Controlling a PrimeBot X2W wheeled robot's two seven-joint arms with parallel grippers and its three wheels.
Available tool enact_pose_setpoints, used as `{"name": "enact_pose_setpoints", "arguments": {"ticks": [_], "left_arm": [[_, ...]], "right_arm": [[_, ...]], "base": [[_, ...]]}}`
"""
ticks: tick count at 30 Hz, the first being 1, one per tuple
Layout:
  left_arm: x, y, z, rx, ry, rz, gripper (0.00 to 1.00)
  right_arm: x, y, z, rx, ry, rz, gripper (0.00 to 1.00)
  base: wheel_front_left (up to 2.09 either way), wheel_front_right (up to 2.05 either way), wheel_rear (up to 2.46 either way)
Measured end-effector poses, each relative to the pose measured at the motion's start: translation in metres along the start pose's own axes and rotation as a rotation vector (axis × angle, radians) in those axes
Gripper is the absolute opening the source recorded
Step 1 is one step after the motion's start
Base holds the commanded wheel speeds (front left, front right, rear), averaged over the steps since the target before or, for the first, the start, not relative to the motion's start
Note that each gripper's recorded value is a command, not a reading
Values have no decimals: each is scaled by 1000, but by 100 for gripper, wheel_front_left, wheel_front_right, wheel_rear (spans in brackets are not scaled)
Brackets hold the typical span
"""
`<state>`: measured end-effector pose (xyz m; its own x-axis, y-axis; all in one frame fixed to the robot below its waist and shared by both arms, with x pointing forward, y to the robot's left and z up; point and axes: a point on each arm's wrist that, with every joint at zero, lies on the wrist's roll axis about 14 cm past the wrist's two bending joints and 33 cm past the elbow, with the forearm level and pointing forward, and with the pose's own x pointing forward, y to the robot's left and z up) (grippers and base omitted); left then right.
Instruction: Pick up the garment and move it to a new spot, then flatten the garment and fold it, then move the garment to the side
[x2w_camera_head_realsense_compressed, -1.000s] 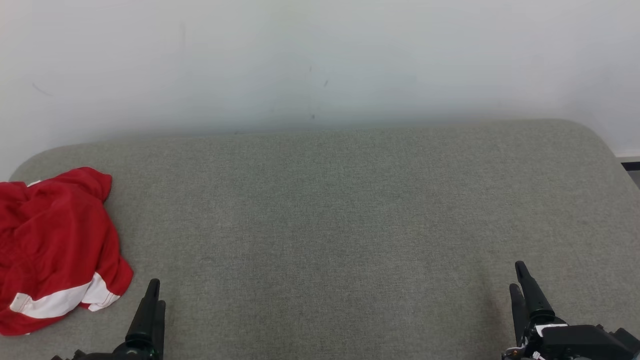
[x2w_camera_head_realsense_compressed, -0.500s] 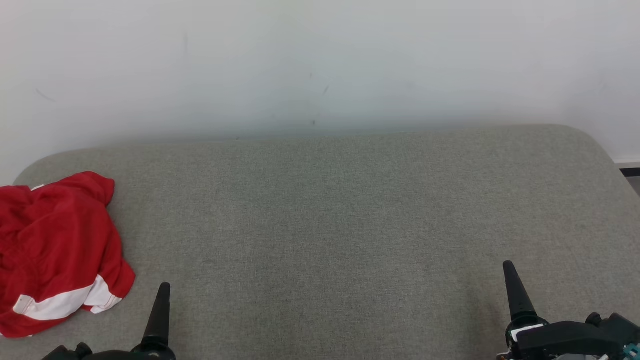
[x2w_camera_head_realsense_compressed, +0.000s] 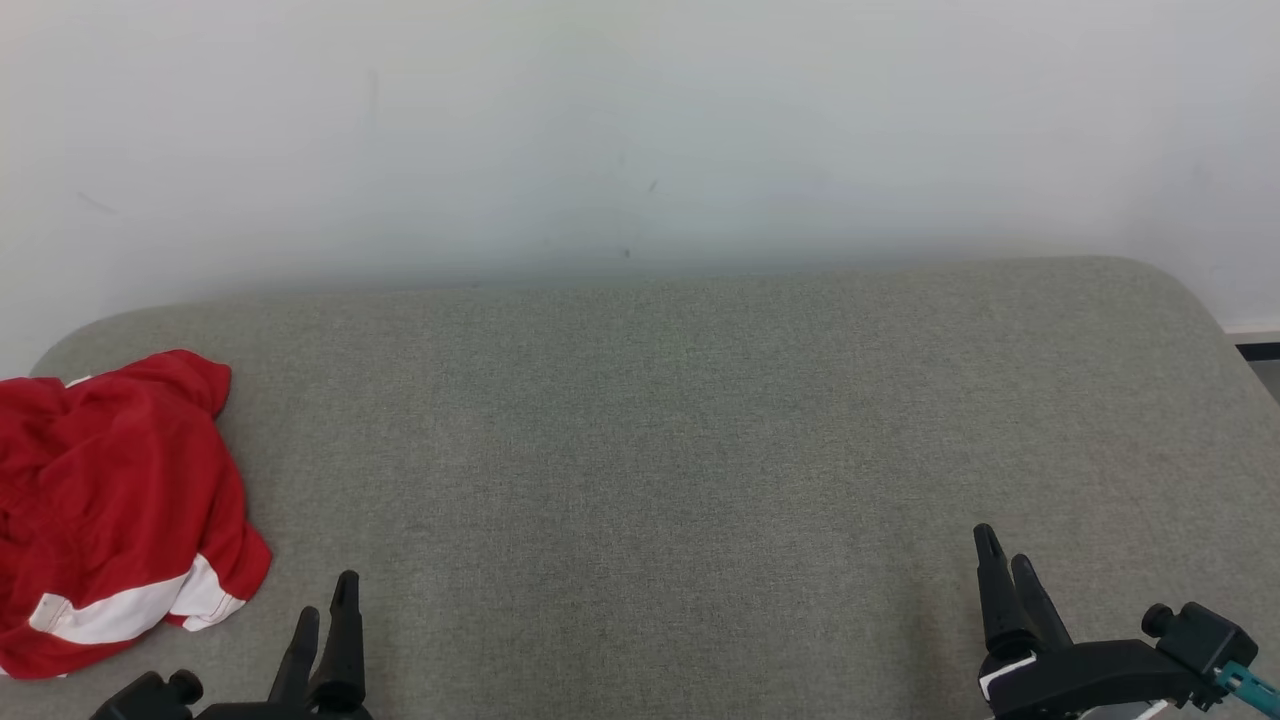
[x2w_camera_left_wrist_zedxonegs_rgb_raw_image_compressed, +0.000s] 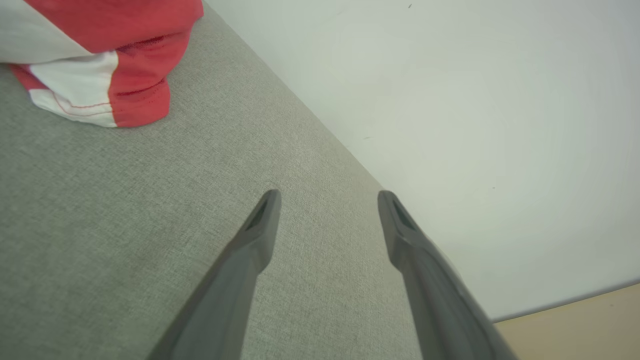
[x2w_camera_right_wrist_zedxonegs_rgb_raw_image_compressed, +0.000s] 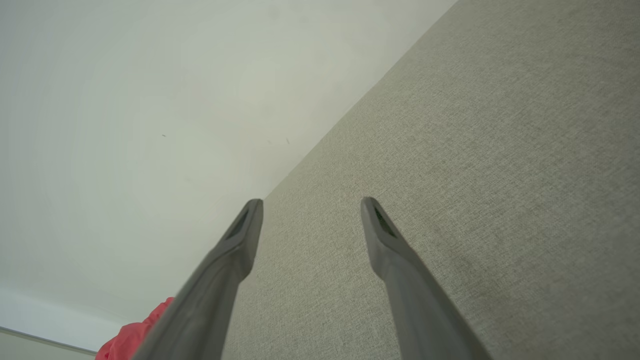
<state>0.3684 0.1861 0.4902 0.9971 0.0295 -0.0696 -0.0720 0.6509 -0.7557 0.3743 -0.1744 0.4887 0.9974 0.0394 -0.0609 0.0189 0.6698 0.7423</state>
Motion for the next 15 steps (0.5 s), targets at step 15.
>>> {"name": "enact_pose_setpoints", "arguments": {"ticks": [15], "left_arm": [[-1,-6,6,225,-38,-18,100]], "right_arm": [[-1,5,-5,-204,24,22,100]], "base": [[0,0,0]]}}
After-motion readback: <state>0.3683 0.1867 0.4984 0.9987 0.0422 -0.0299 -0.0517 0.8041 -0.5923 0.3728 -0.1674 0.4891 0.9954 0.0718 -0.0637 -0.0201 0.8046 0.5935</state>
